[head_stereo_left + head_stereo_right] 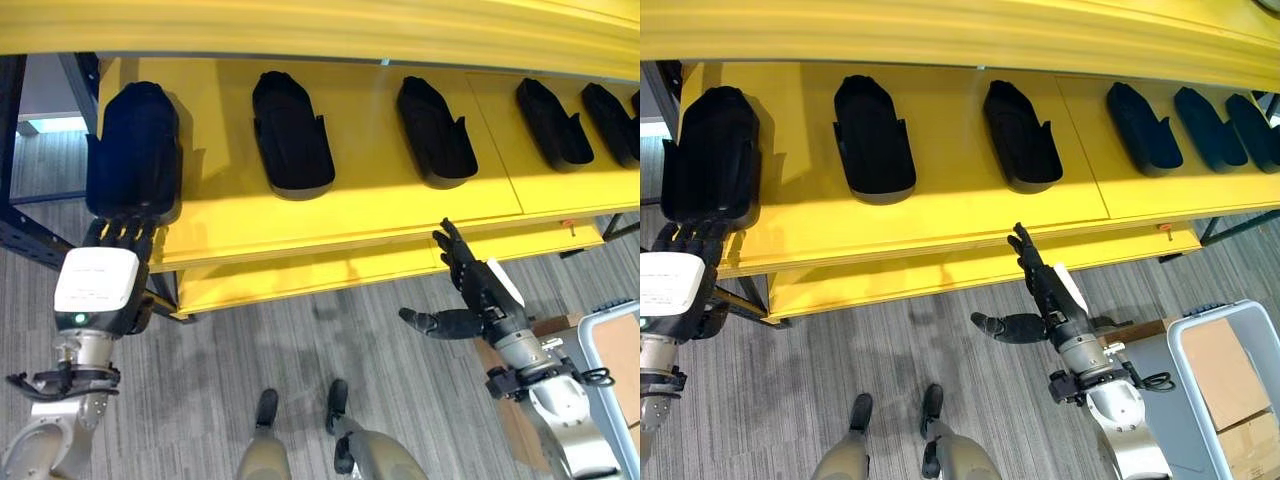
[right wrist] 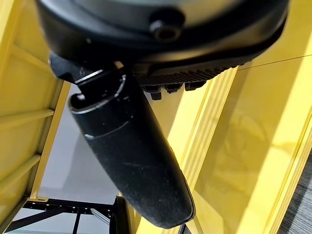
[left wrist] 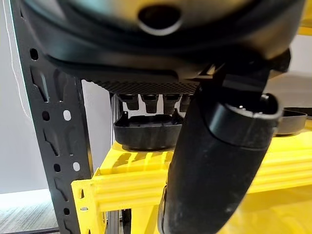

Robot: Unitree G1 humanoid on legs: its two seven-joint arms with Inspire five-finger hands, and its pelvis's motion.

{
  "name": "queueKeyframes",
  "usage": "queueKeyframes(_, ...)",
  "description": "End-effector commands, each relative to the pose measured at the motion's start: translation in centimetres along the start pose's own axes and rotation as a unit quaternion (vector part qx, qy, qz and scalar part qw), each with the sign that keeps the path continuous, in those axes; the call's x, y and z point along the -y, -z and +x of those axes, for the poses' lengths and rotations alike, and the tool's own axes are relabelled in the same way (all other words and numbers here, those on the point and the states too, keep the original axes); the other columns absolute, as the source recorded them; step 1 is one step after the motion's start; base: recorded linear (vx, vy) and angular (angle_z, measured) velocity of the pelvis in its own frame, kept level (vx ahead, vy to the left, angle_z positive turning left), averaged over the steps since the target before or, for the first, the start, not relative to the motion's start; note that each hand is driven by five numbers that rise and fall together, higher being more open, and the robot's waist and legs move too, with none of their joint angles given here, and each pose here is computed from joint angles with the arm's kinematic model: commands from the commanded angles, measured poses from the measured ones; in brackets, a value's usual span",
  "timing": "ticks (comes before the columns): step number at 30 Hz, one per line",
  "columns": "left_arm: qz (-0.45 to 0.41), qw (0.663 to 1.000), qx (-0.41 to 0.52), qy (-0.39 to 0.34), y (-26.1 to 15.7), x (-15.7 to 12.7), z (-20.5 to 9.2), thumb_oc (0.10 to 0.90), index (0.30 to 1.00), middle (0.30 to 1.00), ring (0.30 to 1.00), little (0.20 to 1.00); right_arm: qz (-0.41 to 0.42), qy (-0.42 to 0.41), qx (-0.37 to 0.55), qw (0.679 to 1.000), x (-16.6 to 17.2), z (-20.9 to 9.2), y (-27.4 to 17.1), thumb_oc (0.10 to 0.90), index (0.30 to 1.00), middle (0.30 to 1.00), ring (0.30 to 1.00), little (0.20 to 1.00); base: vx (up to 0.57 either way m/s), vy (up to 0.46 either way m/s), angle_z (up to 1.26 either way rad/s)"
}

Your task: Move parts from the plastic box to the shelf.

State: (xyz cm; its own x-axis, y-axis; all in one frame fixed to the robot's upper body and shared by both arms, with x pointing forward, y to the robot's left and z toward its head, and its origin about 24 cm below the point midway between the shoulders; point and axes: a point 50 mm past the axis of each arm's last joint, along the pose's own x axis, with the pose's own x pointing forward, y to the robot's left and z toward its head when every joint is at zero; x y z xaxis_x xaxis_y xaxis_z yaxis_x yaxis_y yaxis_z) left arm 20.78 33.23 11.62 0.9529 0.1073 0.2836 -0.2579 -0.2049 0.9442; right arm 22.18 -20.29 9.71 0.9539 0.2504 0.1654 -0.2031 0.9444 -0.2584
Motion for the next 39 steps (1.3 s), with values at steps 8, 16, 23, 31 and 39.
queueKeyframes(8,0.018,0.997,-0.013,-0.069,1.7,-2.5,2.3,0.900,1.000,1.000,1.000,1.000,-0.034,0.001,0.131,0.991,0.5,1.0,-4.9,0.900,1.000,1.000,1.000,1.000,0.00,0.000,0.00)
queueKeyframes(16,0.018,0.998,-0.023,-0.047,2.0,-1.5,2.1,0.900,1.000,1.000,1.000,1.000,-0.033,-0.002,0.133,0.991,0.4,1.1,-4.9,0.900,1.000,1.000,1.000,1.000,0.00,0.000,0.00)
queueKeyframes(23,0.019,0.998,-0.048,-0.037,2.9,-1.2,2.2,0.900,1.000,1.000,1.000,1.000,-0.030,-0.002,0.138,0.990,0.3,1.1,-5.1,0.900,1.000,1.000,1.000,1.000,0.00,0.000,0.00)
queueKeyframes(31,0.022,0.997,-0.063,-0.050,3.6,-1.7,3.0,0.900,1.000,1.000,1.000,1.000,-0.026,-0.002,0.144,0.989,0.3,1.4,-5.3,0.900,1.000,1.000,1.000,1.000,0.00,0.000,0.00)
queueKeyframes(39,0.027,0.995,-0.067,-0.069,3.9,-2.6,4.0,0.900,1.000,1.000,1.000,1.000,-0.028,-0.004,0.151,0.988,0.3,1.6,-5.6,0.900,1.000,1.000,1.000,1.000,0.00,0.010,-0.02)
